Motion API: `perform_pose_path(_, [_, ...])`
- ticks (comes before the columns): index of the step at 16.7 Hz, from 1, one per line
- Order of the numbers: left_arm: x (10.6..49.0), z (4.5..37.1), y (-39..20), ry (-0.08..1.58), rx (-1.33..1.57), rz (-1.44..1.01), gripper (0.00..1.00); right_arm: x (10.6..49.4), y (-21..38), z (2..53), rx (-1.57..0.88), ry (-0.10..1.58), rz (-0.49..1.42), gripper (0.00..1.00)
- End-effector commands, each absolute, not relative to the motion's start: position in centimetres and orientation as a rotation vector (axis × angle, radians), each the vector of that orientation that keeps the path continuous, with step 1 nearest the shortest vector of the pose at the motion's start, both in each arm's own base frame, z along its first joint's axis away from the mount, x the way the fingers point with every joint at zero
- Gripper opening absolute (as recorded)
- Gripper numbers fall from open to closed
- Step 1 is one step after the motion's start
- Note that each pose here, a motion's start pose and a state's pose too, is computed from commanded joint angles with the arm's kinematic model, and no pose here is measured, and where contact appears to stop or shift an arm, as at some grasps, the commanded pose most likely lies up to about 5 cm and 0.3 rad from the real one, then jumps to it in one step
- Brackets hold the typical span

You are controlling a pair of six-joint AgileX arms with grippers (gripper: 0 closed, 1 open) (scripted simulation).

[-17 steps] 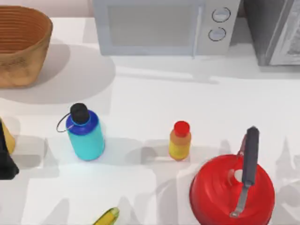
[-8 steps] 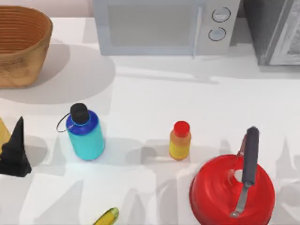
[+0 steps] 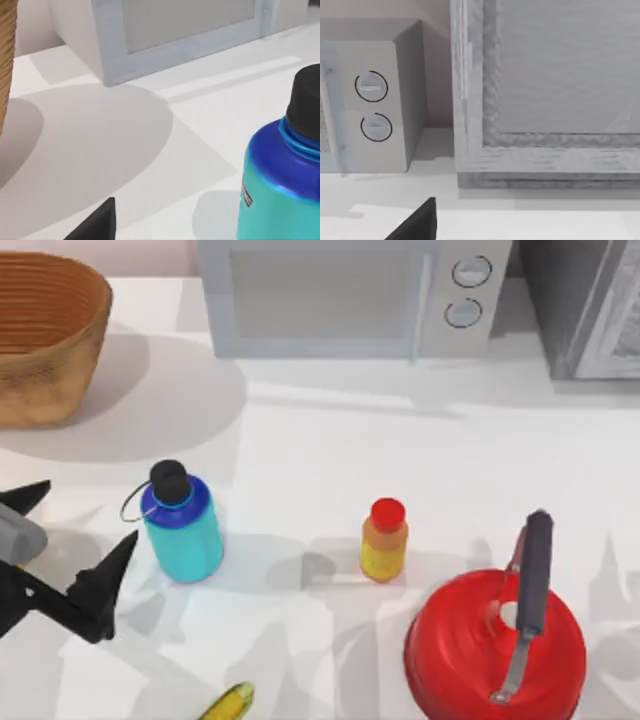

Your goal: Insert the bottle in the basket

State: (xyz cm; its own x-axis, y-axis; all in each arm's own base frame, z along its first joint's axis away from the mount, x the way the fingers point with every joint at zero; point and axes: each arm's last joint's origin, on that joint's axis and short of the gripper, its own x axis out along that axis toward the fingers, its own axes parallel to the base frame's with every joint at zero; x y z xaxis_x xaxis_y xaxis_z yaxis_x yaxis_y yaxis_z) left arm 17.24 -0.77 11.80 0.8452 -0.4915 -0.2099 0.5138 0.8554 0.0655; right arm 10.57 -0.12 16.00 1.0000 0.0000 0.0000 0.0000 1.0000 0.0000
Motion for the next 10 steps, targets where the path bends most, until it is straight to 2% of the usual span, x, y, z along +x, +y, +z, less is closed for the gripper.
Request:
perform_pose_path(5, [18.8, 8.8, -0.7, 0.198, 0.106, -0.71, 1.0, 10.6, -0.1, 16.0, 0.0, 0.0, 0.0, 1.0])
perform_pose_path(10, [19.3, 7.2, -0.5, 0.187, 0.082, -0.798, 1.0, 10.6, -0.1, 16.0, 0.0, 0.0, 0.0, 1.0])
